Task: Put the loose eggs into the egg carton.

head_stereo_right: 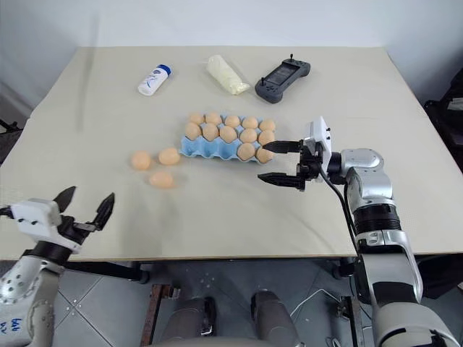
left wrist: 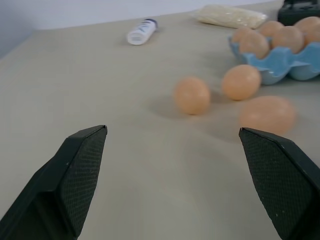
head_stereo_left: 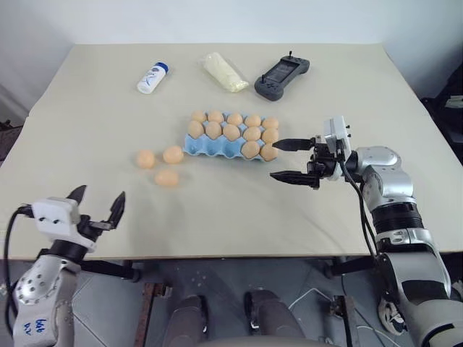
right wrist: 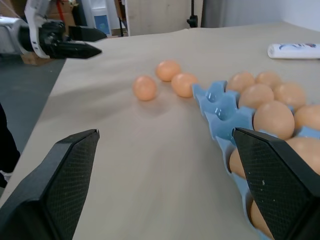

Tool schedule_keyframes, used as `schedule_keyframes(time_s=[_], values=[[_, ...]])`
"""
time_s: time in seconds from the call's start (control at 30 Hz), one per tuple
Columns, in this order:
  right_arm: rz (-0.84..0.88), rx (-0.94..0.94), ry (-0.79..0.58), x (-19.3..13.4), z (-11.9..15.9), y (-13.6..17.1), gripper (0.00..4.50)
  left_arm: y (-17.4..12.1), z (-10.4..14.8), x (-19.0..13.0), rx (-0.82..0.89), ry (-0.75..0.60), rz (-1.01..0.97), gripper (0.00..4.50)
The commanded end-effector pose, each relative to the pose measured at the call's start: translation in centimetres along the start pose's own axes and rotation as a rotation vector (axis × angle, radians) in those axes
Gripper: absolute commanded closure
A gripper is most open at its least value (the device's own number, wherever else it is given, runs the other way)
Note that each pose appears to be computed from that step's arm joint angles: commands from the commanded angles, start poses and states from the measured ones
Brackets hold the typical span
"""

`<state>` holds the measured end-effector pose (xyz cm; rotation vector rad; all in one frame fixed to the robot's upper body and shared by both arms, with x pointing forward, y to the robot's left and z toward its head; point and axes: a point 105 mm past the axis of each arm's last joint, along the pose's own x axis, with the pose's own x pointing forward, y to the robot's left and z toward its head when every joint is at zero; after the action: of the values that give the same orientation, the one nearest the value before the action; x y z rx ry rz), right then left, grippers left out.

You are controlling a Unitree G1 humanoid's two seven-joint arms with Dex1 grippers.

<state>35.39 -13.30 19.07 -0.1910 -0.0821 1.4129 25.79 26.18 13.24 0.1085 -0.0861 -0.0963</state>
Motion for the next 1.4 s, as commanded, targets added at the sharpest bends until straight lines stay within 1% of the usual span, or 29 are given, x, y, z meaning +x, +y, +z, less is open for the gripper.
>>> schedule_keyframes(time_s=[0.03, 0.17, 0.33, 0.6, 0.8, 1.0, 1.23, 1.4], values=[[0.035, -0.029, -0.001, -0.3, 1.1, 0.1, 0.04, -2.7, 0.8, 1.9, -0.006, 0.004, 0.023, 0.0], [0.035, -0.028, 0.004, 0.0, 1.0, 0.2, 0.04, -4.6, 1.0, 3.9, -0.024, 0.017, 0.033, 0.0], [0.056, -0.032, -0.039, -0.5, 1.7, 0.8, 0.04, -6.4, 0.9, 5.9, -0.001, 0.031, -0.012, 0.0], [0.052, -0.035, -0.043, -1.0, 1.8, 1.5, 0.04, -6.5, -1.3, 7.7, -0.012, 0.104, 0.026, 0.0], [0.068, -0.03, -0.063, -1.2, 1.9, 2.3, 0.04, -7.4, -2.5, 8.6, -0.021, 0.118, -0.009, 0.0], [0.049, -0.018, -0.038, -1.2, 1.5, 2.1, 0.04, -7.0, -2.5, 10.3, -0.008, 0.099, -0.006, 0.0], [0.041, -0.015, -0.026, -0.8, 1.2, 2.1, 0.04, -7.6, -2.4, 11.7, 0.002, 0.078, -0.039, 0.0], [0.036, -0.013, -0.025, -0.7, 1.1, 2.1, 0.04, -7.5, -2.2, 12.7, 0.008, 0.06, -0.047, 0.0]])
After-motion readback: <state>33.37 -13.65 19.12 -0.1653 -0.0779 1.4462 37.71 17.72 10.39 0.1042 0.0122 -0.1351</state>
